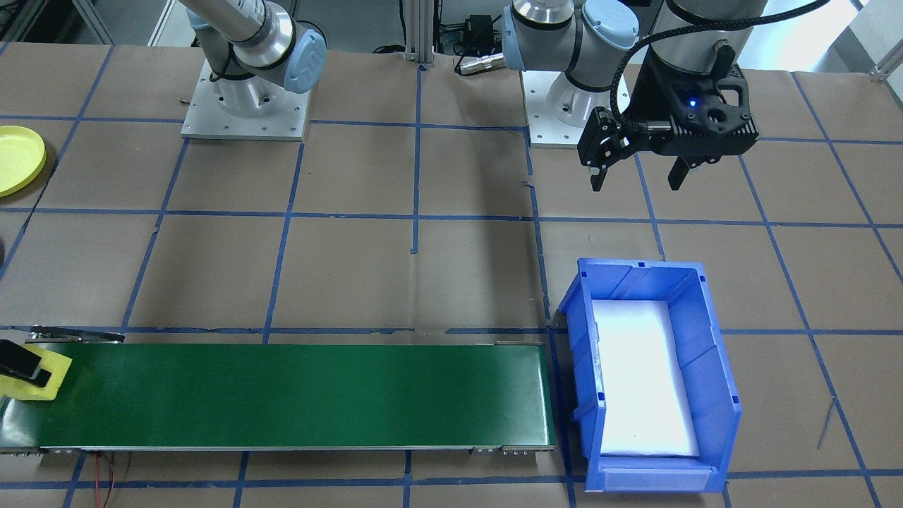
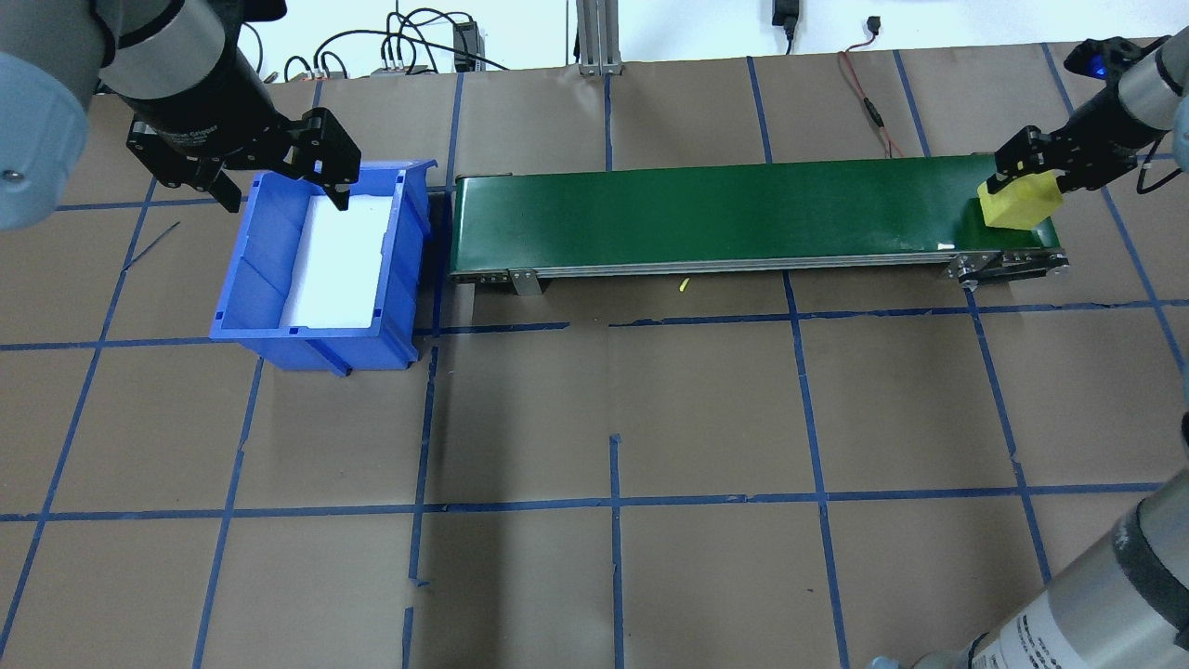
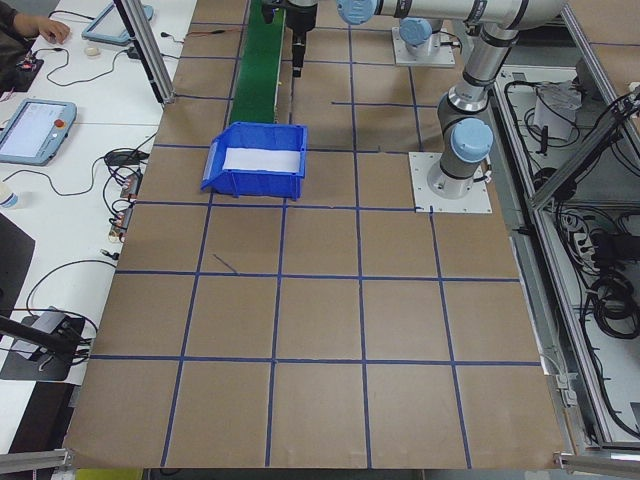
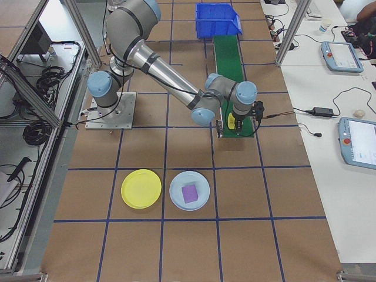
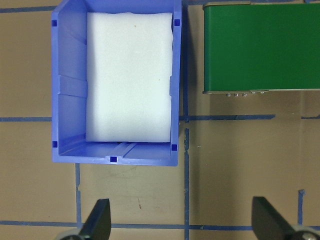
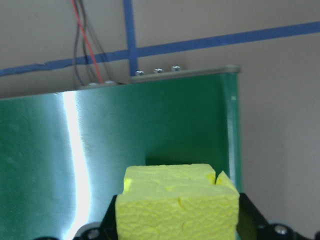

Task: Move block left to right into plate

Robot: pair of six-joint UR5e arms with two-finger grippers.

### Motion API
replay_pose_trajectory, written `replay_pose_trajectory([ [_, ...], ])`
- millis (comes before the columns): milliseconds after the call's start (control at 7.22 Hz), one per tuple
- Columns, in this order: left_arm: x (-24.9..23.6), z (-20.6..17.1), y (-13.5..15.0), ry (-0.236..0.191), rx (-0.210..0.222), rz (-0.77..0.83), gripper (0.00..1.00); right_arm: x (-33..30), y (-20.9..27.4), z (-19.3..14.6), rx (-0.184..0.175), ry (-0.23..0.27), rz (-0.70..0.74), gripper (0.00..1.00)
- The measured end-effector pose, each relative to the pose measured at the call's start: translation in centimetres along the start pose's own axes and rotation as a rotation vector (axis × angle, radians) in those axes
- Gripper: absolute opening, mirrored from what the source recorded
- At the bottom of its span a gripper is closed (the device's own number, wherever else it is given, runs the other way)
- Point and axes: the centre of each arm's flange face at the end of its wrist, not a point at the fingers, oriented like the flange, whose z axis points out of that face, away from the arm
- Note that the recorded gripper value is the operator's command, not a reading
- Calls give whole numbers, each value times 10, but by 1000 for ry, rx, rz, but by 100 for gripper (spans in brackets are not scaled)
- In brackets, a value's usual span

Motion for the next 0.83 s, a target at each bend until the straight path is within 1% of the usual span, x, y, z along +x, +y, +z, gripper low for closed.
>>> replay_pose_trajectory([
  [138,0,0,0,0,0,0,100,35,8,-14,-9,43,-52,40],
  [277,0,0,0,0,0,0,100,88,30,-32,-31,74,-115,40],
  [415,0,0,0,0,0,0,100,140,64,-57,-72,99,-166,40],
  [554,0,0,0,0,0,0,100,187,115,-86,-148,94,-193,40],
  [692,0,-1,0,0,1,0,100,224,170,-100,-218,53,-213,41],
  [831,0,-1,0,0,1,0,100,261,227,-100,-255,7,-229,46],
])
